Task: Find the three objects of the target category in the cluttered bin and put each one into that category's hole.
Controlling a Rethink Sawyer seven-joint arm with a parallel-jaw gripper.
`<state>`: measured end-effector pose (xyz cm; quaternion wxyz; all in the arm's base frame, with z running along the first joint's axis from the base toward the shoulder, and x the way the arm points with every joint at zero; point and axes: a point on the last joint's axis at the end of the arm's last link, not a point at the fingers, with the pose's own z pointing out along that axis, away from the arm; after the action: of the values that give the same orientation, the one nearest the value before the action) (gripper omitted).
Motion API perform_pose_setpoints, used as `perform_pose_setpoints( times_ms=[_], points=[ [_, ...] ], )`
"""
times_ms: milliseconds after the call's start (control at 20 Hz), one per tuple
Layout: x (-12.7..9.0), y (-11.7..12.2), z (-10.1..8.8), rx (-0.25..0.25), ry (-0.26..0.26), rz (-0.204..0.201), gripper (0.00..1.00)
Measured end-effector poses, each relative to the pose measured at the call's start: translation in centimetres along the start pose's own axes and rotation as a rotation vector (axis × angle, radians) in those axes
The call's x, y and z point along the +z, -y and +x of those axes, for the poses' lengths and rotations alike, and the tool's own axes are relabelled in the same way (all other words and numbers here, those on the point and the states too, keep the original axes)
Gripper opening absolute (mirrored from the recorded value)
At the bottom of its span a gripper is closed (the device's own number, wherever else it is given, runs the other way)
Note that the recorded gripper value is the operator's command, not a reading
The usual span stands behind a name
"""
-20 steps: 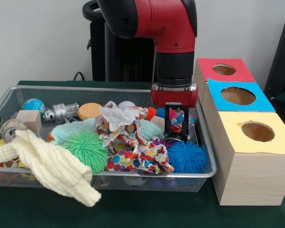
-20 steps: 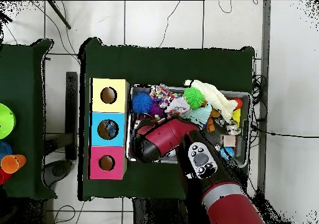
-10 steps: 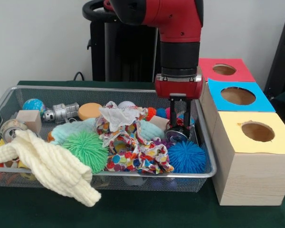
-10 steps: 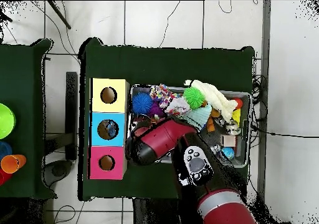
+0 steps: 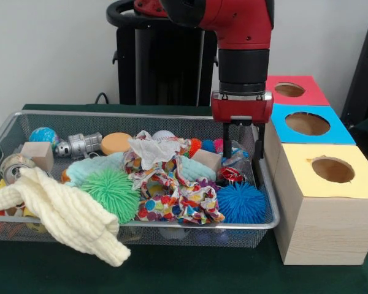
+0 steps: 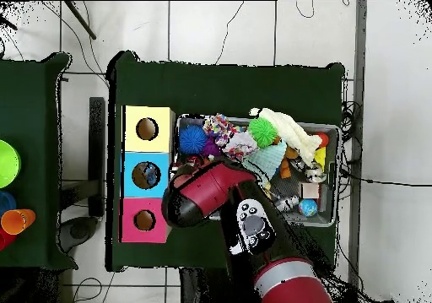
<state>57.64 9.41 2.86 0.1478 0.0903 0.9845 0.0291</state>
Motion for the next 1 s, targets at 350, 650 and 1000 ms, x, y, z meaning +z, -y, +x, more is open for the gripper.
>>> perform_pose_setpoints(
  times_ms=[350,650,1000],
  points=[
    [0.0,0.0,0.1,-0.001,-0.001,0.0,1.0],
    [0.0,0.1,0.2,-0.004,-0.002,0.008,1.0],
    [0.1,0.4,1.5,-0.016,-0.021,0.028,1.0]
  ],
)
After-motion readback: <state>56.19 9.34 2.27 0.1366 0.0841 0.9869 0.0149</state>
